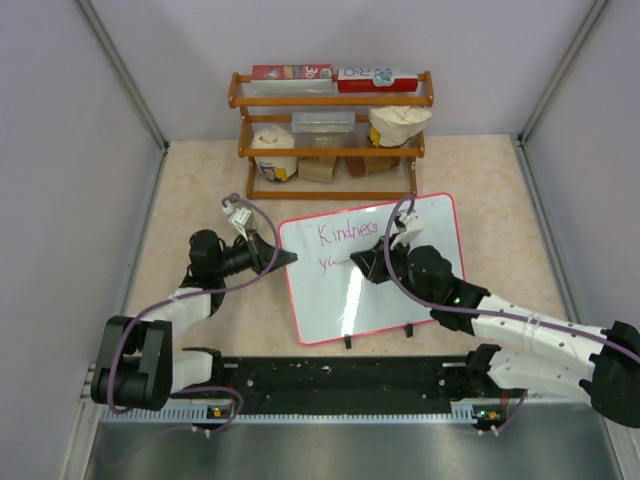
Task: Write a sentence on the whiteboard
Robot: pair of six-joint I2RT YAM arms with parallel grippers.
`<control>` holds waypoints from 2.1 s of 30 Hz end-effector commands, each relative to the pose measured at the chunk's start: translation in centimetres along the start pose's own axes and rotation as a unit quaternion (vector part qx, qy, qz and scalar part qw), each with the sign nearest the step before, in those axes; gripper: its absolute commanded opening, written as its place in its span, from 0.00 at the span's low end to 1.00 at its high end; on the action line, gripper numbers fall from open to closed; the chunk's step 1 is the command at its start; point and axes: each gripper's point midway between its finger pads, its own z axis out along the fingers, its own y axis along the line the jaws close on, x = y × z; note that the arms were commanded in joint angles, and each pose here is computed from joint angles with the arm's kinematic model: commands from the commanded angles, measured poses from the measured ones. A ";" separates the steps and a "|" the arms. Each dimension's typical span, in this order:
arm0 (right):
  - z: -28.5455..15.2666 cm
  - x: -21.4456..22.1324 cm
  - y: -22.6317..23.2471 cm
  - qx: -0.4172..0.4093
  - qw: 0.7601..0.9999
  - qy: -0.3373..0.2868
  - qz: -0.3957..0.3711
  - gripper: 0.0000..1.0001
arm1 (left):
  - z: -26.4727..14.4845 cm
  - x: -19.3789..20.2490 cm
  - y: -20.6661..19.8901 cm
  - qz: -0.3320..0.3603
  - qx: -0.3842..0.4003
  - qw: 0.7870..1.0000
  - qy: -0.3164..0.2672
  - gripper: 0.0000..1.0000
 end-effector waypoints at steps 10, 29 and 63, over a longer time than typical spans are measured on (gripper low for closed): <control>1.0 -3.3 0.6 0.009 0.999 -0.041 -0.007 0.00 | 0.1 0.0 3.4 0.083 -0.064 0.994 -0.017 0.00; -0.6 -4.0 1.0 -0.022 0.998 -0.052 0.005 0.00 | 0.1 0.0 3.5 0.083 -0.066 0.994 -0.017 0.00; -0.4 0.7 -1.9 0.015 1.000 0.009 -0.002 0.00 | 0.1 0.0 3.5 0.083 -0.065 0.994 -0.017 0.00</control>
